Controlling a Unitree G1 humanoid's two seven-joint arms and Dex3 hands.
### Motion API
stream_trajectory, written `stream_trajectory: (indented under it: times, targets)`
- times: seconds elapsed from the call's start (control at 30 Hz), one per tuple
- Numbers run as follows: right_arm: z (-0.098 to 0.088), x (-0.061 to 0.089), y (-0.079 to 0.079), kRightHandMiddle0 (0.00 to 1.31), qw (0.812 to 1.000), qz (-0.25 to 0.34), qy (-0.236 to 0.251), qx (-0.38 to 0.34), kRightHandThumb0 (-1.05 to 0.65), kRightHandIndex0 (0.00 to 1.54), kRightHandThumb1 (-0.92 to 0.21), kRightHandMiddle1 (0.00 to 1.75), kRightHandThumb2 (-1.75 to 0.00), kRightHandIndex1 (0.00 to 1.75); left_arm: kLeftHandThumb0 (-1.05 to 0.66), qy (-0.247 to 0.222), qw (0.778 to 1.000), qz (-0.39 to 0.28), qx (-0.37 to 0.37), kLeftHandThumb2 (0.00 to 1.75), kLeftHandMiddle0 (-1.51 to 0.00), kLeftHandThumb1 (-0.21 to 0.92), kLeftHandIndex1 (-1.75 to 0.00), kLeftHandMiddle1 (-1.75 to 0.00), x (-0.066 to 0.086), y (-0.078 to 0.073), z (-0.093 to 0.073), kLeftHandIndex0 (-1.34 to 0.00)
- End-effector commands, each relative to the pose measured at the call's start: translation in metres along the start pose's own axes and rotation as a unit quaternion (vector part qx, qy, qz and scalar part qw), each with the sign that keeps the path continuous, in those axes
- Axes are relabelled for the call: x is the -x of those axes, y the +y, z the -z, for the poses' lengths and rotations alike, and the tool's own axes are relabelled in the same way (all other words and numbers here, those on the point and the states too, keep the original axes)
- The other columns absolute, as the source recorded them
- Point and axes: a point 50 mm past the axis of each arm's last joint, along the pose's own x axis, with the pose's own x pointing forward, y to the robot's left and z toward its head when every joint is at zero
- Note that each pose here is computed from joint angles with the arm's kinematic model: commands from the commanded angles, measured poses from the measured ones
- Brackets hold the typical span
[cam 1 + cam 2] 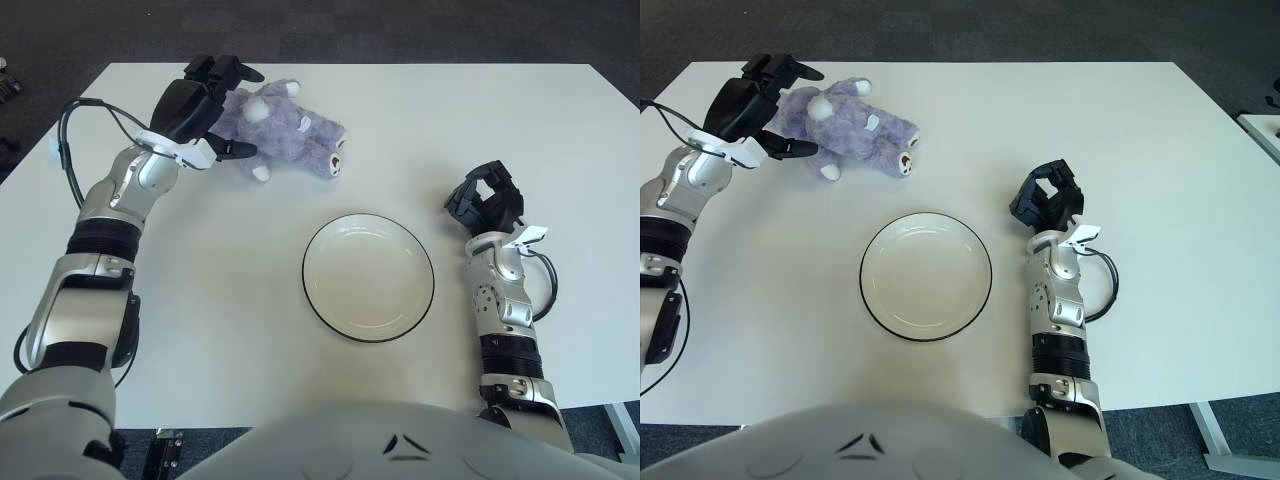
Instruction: Put the doll into the plate.
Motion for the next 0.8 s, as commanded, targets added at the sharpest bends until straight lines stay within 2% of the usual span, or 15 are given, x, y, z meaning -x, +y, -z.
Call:
stream_trajectory:
  times: [0.0, 0.17, 0.3, 0.53, 0.77]
  targets:
    - [0.031, 0.018, -0.001, 0.6, 0.997, 0.023, 0.067, -0.023, -0.48, 0.96, -0.34, 1.75, -1.29, 1.75, -0.73, -0.003, 0.999, 0.012, -0.036, 0.78, -0.08, 0.38, -0.79, -0.68, -0.005, 0.005, 0.003, 0.0]
    - [0.032, 0.019, 0.0, 0.6, 0.997, 0.024, 0.07, -0.019, -0.48, 0.96, -0.33, 1.75, -1.3, 1.75, -0.8, -0.002, 0.998, 0.027, -0.053, 0.65, -0.07, 0.49, -0.65, -0.59, -0.009, 0.004, 0.004, 0.0]
    - [0.032, 0.019, 0.0, 0.6, 0.997, 0.025, 0.073, -0.012, -0.48, 0.96, -0.33, 1.75, -1.3, 1.75, -0.81, 0.008, 0.996, 0.052, -0.071, 0.62, -0.06, 0.52, -0.55, -0.54, -0.015, 0.002, 0.006, 0.0]
    - [0.033, 0.019, 0.0, 0.6, 0.997, 0.026, 0.077, -0.007, -0.48, 0.95, -0.33, 1.75, -1.3, 1.75, -0.88, 0.022, 0.992, 0.077, -0.094, 0.52, -0.03, 0.62, -0.29, -0.22, -0.019, 0.001, 0.011, 0.0]
    - [0.033, 0.019, 0.0, 0.6, 0.997, 0.028, 0.077, -0.013, -0.48, 0.95, -0.33, 1.75, -1.3, 1.75, -0.93, 0.015, 0.987, 0.099, -0.125, 0.47, -0.01, 0.69, -0.13, -0.08, -0.024, 0.0, 0.012, 0.0]
